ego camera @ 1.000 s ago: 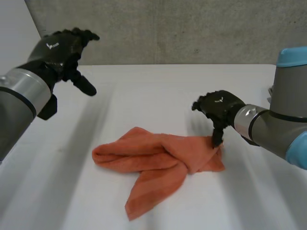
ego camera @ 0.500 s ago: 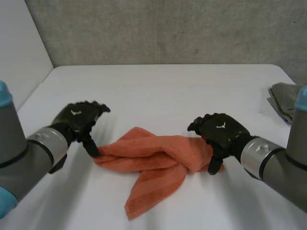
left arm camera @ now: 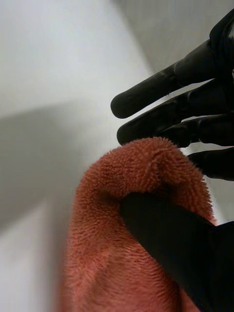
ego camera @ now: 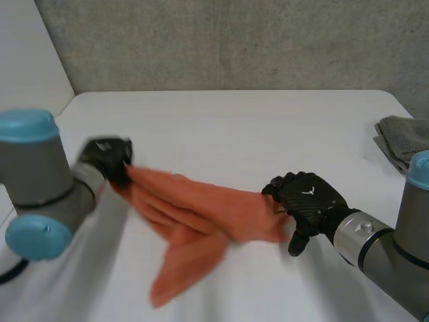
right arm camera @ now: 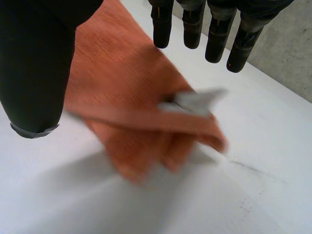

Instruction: Fold the laundry.

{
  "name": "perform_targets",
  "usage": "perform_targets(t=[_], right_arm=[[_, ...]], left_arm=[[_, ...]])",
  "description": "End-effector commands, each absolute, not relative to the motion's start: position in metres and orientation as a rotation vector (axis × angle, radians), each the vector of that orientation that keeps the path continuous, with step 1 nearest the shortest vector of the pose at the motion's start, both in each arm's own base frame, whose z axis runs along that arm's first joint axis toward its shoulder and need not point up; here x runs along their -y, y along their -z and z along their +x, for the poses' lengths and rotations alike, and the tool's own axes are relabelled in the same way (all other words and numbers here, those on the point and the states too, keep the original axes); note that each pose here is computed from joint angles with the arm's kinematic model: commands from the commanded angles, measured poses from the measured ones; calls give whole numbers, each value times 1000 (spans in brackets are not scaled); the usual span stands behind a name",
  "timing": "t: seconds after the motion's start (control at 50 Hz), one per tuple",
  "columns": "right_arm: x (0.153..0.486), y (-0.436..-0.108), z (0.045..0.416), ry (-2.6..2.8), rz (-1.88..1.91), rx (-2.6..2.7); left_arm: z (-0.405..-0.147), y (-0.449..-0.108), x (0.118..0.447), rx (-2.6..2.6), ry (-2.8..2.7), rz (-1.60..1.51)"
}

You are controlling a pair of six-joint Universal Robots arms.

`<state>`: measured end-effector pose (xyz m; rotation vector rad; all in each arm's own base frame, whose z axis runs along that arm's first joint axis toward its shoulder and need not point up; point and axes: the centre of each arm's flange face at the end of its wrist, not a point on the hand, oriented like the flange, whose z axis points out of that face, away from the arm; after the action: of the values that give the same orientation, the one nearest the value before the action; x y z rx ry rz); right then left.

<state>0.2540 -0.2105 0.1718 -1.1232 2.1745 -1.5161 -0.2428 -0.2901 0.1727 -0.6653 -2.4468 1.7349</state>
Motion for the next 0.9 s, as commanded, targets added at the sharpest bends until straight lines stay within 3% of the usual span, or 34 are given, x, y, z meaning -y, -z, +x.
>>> perform_targets(t=[0.02, 0.18, 0.32, 0.4, 0.46, 0.6, 0.66, 0.76, 0.9], right_arm=[[216, -180, 250, 1567, -1102, -2169], [222, -182, 247, 1602, -1057, -2165], [226, -183, 242, 1609, -1021, -2182], [230, -183, 239, 1617, -1006, -2194], [235, -184, 235, 1628, -990, -2206], [248, -189, 227, 1678, -966, -2217], [255, -196, 227, 1716, -968, -2200], [260, -204, 229, 1751, -966, -2176], [260, -205, 234, 1746, -969, -2160]], left_arm=[[-233, -270, 328, 2170, -2225, -410], [-285, -344, 281, 1663, -2264, -448], [-313, -353, 246, 1554, -2202, -511], [-327, -335, 223, 1587, -2096, -596], [-330, -294, 196, 1750, -1900, -739], [-302, -228, 151, 2166, -1409, -1013], [-291, -222, 149, 2270, -1344, -1070], [-274, -237, 185, 2343, -1609, -1006], [-285, -266, 220, 2128, -1948, -875]])
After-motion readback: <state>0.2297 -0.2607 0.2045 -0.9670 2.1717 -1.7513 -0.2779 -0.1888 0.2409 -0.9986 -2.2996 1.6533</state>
